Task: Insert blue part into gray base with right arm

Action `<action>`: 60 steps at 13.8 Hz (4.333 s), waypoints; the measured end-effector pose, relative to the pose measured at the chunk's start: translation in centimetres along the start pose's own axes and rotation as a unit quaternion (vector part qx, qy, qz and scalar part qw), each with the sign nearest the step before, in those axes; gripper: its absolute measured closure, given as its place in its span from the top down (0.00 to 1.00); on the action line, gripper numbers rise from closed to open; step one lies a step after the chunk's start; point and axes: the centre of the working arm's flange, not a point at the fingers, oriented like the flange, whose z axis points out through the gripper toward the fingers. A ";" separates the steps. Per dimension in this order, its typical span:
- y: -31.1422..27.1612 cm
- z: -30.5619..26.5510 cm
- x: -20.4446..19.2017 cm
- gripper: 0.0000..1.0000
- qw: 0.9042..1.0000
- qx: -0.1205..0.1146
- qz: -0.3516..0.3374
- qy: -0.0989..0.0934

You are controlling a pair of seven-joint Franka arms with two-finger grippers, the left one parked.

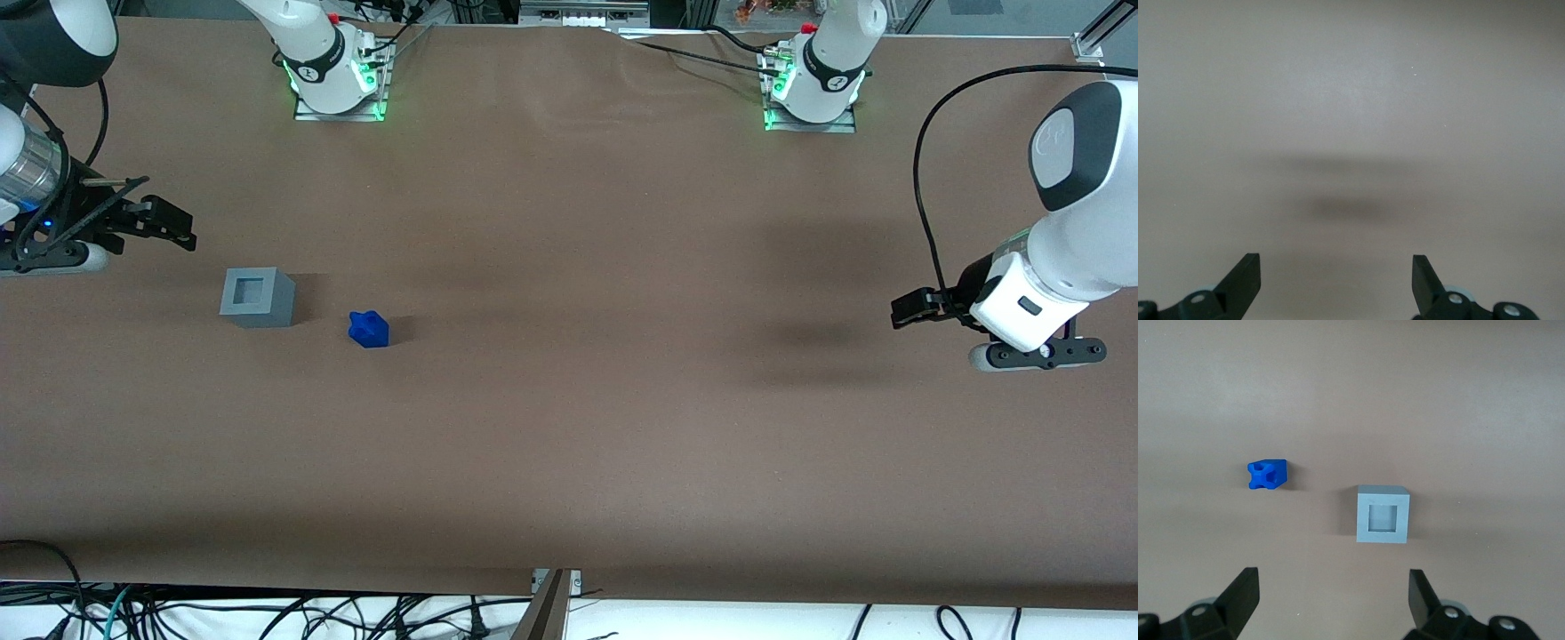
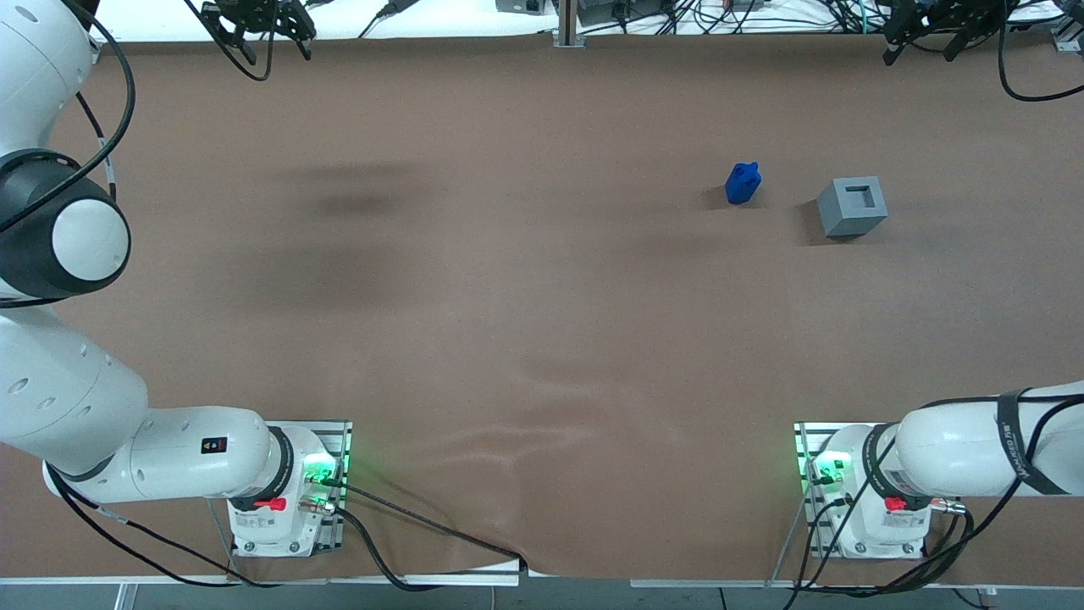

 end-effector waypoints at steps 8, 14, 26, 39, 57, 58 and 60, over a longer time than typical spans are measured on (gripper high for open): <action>0.0 0.0 0.0 0.99 1.000 0.000 0.000 0.000; 0.0 0.0 0.0 0.99 1.000 0.000 0.000 0.000; -2.5 -0.2 0.1 0.99 1.000 0.000 -0.022 0.002; -12.4 13.1 4.4 0.99 0.999 -0.005 -0.009 -0.046; -15.0 31.8 2.7 0.94 1.000 0.005 -0.004 0.001; -15.0 31.9 2.7 0.85 1.000 0.005 -0.004 0.000; -15.0 31.9 2.7 0.60 1.000 0.005 -0.005 0.000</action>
